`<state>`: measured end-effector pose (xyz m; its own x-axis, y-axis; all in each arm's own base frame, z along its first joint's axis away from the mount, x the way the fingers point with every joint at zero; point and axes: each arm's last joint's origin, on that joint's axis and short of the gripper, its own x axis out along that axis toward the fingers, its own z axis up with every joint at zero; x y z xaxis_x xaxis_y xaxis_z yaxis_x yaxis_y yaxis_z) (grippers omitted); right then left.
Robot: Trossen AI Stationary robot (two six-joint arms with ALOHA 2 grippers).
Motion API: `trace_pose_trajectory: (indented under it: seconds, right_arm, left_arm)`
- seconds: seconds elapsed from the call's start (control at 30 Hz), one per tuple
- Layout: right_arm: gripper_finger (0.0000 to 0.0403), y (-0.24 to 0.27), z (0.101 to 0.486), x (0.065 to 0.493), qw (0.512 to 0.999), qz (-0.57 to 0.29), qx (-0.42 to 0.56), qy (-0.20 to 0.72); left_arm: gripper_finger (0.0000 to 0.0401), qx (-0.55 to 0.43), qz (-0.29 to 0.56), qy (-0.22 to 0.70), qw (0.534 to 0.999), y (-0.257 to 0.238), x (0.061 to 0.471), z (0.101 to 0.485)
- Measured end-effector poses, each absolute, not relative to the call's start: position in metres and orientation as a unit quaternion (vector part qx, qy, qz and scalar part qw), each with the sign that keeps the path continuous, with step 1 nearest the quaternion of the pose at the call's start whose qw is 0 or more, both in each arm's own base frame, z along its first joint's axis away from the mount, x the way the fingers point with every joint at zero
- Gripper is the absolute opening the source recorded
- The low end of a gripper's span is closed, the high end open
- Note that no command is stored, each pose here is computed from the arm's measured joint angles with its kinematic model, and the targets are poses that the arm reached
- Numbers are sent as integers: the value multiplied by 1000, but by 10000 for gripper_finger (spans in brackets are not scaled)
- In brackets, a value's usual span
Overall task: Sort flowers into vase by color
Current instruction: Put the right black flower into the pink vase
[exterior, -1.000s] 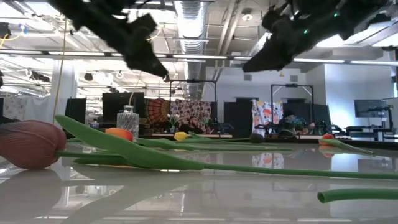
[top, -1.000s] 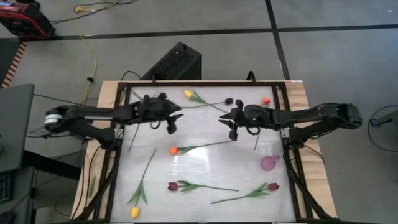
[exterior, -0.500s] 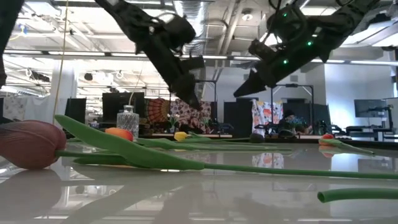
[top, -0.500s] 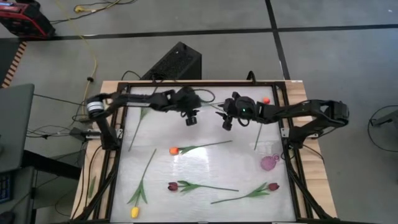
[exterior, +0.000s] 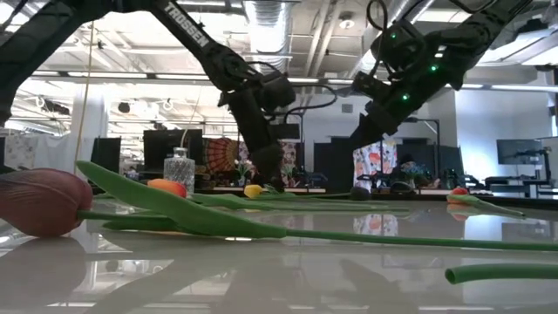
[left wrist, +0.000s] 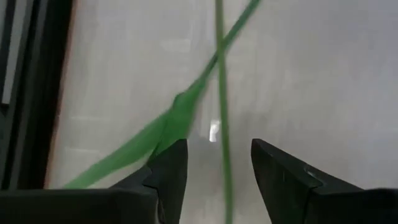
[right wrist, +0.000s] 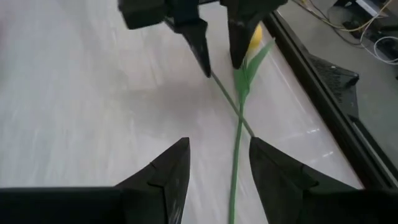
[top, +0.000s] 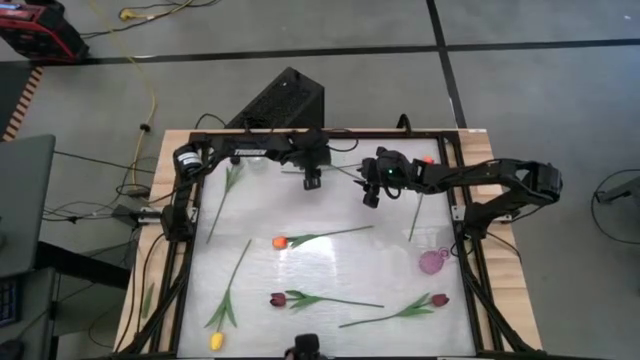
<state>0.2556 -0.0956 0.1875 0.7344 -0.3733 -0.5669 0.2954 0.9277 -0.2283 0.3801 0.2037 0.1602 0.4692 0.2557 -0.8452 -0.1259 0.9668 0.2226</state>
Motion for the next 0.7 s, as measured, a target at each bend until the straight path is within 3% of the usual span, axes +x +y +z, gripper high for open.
trace_pose_trajectory:
  seconds: [0.27,0.43,0.7]
  right_arm:
    - [192,-91,190,263,947,-146,-50,281]
    - [192,-95,183,280,957,-136,-26,256]
    - [191,-130,195,342,912,-83,-78,393]
  left_arm:
    - [171,60,108,535,836,205,367,169]
    - [171,63,142,581,799,195,345,200]
    - [171,51,167,455,873,179,294,265]
